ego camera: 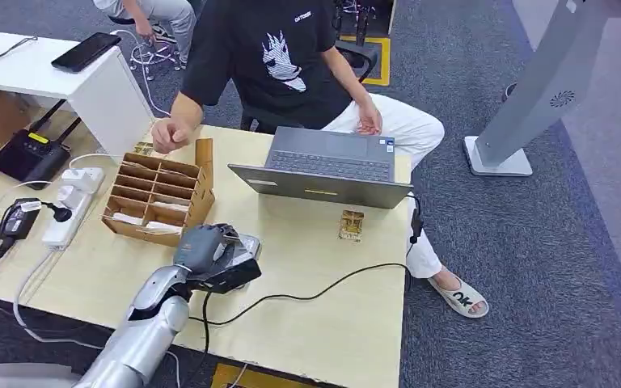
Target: Pass the card to the sensor for recognition and then transmit it.
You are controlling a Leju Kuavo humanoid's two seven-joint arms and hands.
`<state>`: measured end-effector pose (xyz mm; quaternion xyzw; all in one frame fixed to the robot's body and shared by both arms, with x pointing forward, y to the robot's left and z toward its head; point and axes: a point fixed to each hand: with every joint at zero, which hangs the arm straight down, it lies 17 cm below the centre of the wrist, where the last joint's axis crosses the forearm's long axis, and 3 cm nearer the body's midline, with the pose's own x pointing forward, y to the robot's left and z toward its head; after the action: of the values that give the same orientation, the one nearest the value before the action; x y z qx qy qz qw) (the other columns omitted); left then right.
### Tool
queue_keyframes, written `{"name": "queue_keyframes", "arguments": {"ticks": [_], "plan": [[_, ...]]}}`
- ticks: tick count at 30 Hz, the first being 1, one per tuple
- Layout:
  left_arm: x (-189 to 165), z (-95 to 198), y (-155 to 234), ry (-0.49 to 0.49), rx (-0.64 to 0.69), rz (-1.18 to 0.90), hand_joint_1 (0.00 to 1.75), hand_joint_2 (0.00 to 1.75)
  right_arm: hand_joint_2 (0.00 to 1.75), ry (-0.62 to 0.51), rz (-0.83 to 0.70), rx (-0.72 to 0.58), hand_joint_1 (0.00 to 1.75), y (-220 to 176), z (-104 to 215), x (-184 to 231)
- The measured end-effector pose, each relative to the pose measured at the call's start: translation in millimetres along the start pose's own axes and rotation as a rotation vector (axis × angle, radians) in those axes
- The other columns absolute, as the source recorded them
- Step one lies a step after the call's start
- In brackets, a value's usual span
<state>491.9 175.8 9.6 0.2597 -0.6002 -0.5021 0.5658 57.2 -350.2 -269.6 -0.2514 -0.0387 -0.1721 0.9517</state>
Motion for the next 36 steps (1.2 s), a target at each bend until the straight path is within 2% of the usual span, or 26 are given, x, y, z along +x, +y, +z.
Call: {"name": "queue_keyframes", "arguments": {"ticks": [4,8,11,17,20,28,36], "plan": [[-3.1,0.4,1.4,0.005,0.003,0.004,1.75,1.75,1.75,-0.006,0.007,-0.002,0.00,-0.2,0.0,1.0],[-12.1,-0.2,23.8,0.015,0.076,0.024,1.75,1.75,1.75,-0.008,0.007,-0.006,0.00,-0.9,0.0,0.8],[-12.2,-3.2,74.3,-0.009,0.188,0.062,1.75,1.75,1.75,-0.012,0.002,-0.018,0.00,-3.4,-0.4,0.6],[-9.3,3.4,213.2,-0.080,0.463,0.011,1.75,1.75,1.75,-0.023,-0.010,-0.028,0.00,-5.5,-0.8,2.0],[-7.5,10.8,259.7,-0.100,0.547,-0.013,1.75,1.75,1.75,-0.023,-0.014,-0.029,0.00,-6.1,-0.9,1.7],[-3.1,23.1,293.3,-0.122,0.621,-0.050,1.75,1.75,1.75,-0.030,-0.020,-0.031,0.00,-6.3,-0.9,3.3],[-19.7,34.9,374.9,-0.077,0.718,-0.153,1.75,1.75,1.75,-0.042,-0.044,-0.033,0.00,-7.2,-1.1,6.1]]}}
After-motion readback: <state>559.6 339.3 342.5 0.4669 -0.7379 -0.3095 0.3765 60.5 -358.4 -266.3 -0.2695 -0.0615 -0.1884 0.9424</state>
